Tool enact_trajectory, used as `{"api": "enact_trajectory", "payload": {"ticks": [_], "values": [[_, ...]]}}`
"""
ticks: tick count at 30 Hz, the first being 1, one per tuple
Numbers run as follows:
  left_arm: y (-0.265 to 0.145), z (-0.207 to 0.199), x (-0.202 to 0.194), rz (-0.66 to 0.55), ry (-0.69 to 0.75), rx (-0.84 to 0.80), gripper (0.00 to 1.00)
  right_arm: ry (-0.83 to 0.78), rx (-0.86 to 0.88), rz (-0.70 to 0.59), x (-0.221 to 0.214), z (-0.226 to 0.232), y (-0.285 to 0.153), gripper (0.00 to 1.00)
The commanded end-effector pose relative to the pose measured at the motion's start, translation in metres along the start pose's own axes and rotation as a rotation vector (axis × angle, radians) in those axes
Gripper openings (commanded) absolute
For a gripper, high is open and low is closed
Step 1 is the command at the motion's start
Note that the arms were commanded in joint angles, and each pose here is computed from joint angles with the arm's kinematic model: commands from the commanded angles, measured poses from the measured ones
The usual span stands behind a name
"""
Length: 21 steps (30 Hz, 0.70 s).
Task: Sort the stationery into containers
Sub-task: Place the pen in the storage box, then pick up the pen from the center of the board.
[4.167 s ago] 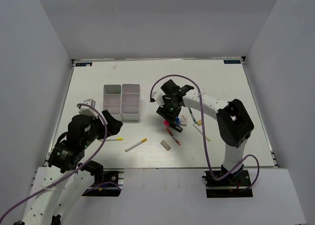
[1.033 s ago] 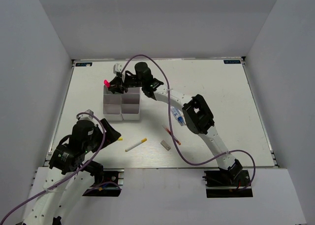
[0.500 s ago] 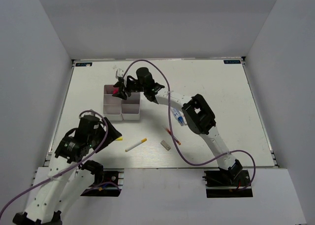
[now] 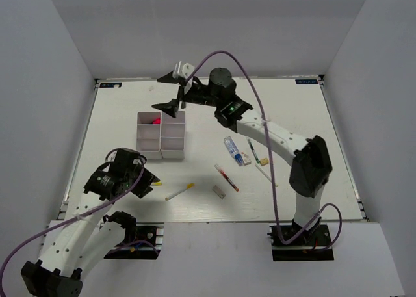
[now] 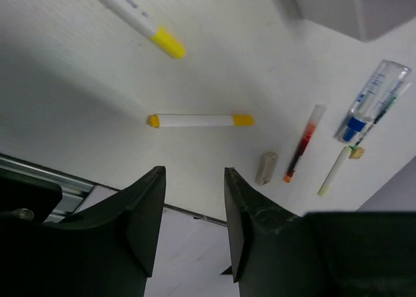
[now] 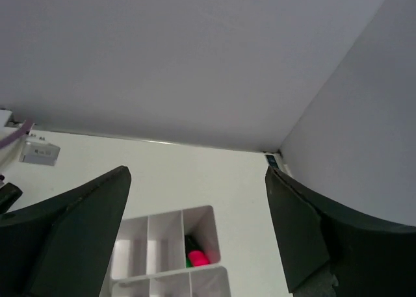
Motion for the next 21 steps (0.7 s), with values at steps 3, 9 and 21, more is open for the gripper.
{"api": "enact_trajectory", "payload": {"ticks": [3,9,21], "values": [[0.030,0.020,-0.018,0.070,-0.273,0.111,0.51,0.089,-0.222,0.103,0.016,-0.018,-0.050,0.90],[0.043,0.022,-0.008,-0.016,-0.400,0.152,0.66,0.202,-0.275,0.354,-0.038,-0.006,-0.124,0.00],[0.058,0.029,0.018,-0.188,-0.507,0.309,0.87,0.311,-0.463,0.529,-0.085,0.048,-0.261,0.00]]}}
Point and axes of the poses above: each gripper's point midway between its finger pads, its own y axis out along the fingers, its own z axis along the line the jaws close on, x = y × z, the point moved 4 cm from there along -y, back along the fingers, and after that the axes turned 1 degree about -y, right-handed, at the moved point
